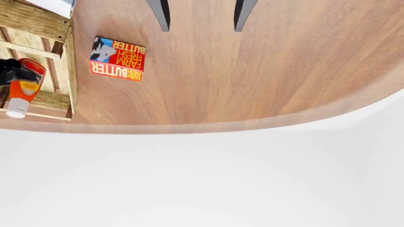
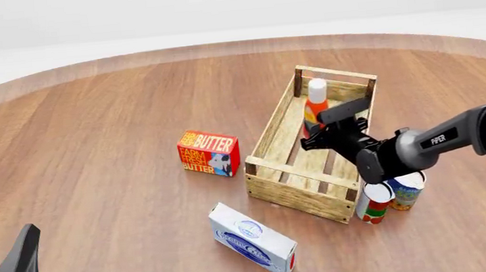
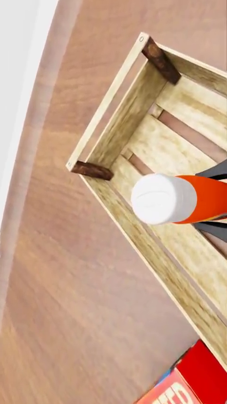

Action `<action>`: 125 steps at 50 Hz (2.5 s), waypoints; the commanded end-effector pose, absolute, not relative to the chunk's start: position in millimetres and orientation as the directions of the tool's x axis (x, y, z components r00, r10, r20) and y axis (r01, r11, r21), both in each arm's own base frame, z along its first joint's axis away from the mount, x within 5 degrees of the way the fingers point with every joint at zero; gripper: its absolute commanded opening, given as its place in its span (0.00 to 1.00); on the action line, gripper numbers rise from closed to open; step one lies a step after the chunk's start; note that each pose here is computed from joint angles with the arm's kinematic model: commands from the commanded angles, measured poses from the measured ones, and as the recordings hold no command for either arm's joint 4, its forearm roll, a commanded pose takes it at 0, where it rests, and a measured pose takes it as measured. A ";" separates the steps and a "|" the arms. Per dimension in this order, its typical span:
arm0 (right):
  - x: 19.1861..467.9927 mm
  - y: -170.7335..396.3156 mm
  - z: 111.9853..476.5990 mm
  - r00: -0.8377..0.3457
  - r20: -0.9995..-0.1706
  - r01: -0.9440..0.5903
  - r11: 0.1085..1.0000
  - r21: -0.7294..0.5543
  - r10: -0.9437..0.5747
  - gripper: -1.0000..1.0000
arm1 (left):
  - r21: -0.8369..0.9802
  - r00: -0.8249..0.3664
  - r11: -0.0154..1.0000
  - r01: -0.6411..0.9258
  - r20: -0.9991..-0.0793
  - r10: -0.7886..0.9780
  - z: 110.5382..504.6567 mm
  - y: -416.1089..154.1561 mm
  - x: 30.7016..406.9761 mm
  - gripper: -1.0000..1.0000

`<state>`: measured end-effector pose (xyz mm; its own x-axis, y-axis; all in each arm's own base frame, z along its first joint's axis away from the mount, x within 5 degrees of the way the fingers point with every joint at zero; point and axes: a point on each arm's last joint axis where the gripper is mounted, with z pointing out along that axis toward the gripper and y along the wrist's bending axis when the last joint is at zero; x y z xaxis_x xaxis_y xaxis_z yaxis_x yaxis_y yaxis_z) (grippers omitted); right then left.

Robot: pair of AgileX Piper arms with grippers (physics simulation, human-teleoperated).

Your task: Pick up the ketchup, and put it in the wooden tray.

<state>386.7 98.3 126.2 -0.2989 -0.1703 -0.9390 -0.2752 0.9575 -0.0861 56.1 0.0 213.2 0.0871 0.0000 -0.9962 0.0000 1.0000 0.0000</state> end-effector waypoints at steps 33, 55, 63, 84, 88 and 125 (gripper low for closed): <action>391.3 93.6 117.9 -0.330 -0.933 -0.254 0.965 -0.060 -0.145 0.00 | 0.000 0.087 1.000 0.000 -0.996 0.000 213.2 0.0 56.1 1.00; 389.7 95.0 120.0 -0.321 -0.936 -0.258 0.964 -0.060 -0.144 1.00 | 0.000 0.087 1.000 0.000 -0.996 0.000 213.2 0.0 56.1 1.00; 388.3 94.5 122.8 -0.312 -0.940 -0.257 0.965 -0.059 -0.141 1.00 | 0.000 0.087 1.000 0.000 -0.996 0.000 213.2 0.0 56.1 1.00; 377.6 87.8 145.3 -0.232 -0.964 -0.245 0.967 -0.072 -0.131 1.00 | 0.000 0.087 1.000 0.000 -0.996 0.000 213.2 0.0 56.1 1.00; 374.6 88.9 150.5 -0.215 -0.967 -0.249 0.965 -0.078 -0.134 1.00 | 0.000 0.087 1.000 0.000 -0.996 0.000 213.2 0.0 56.1 1.00; 338.6 81.4 189.3 -0.122 -0.987 -0.244 0.967 -0.074 -0.107 1.00 | 0.000 0.087 1.000 0.000 -0.996 0.000 213.2 0.0 56.1 1.00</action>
